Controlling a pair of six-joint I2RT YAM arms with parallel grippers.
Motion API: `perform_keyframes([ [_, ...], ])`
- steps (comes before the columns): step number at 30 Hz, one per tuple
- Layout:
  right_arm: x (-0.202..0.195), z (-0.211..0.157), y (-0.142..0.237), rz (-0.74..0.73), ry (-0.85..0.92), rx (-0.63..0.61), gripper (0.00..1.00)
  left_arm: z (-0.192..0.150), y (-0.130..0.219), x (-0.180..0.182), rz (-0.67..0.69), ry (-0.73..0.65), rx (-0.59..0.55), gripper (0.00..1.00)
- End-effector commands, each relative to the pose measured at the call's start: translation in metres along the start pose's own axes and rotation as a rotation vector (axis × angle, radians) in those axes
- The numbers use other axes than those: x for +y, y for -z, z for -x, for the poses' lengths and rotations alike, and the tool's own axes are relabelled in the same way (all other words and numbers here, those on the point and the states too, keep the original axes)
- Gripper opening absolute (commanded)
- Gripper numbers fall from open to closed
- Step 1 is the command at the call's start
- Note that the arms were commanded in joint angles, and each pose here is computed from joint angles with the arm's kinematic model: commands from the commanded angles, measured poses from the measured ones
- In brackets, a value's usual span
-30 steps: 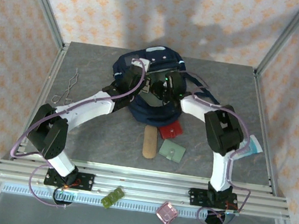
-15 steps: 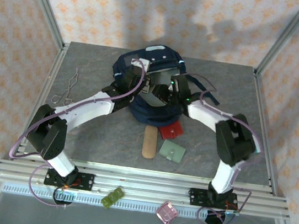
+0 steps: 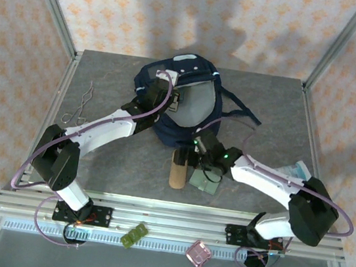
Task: Pack the student bag
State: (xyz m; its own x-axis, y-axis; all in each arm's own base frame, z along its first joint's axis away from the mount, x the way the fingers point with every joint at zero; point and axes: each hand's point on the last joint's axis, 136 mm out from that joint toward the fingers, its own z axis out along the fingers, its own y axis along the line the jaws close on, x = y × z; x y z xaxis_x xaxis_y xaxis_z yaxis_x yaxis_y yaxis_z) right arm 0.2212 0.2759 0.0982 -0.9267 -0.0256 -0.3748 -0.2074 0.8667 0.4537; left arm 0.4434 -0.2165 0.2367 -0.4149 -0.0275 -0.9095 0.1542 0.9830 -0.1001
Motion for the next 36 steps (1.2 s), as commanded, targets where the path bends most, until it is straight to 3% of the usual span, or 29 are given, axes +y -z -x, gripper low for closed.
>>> perform_keyframes([
  [1, -0.009, -0.018, -0.002, -0.092, -0.003, 0.018, 0.84, 0.044, 0.021, -0.014, -0.074, 0.088, -0.13, 0.0],
  [11, -0.011, -0.059, -0.044, -0.271, 0.047, 0.139, 0.85, 0.043, 0.026, -0.013, -0.08, 0.105, -0.138, 0.0],
  [19, -0.022, -0.065, -0.061, -0.433, 0.091, 0.159, 0.83, 0.043, 0.025, -0.014, -0.084, 0.107, -0.14, 0.0],
  [25, -0.018, -0.054, -0.052, -0.429, 0.099, 0.113, 0.61, 0.046, 0.025, -0.015, -0.087, 0.109, -0.141, 0.0],
  [36, 0.022, -0.021, 0.021, -0.208, 0.211, -0.042, 0.51, 0.076, 0.037, -0.003, -0.028, 0.115, -0.214, 0.0],
])
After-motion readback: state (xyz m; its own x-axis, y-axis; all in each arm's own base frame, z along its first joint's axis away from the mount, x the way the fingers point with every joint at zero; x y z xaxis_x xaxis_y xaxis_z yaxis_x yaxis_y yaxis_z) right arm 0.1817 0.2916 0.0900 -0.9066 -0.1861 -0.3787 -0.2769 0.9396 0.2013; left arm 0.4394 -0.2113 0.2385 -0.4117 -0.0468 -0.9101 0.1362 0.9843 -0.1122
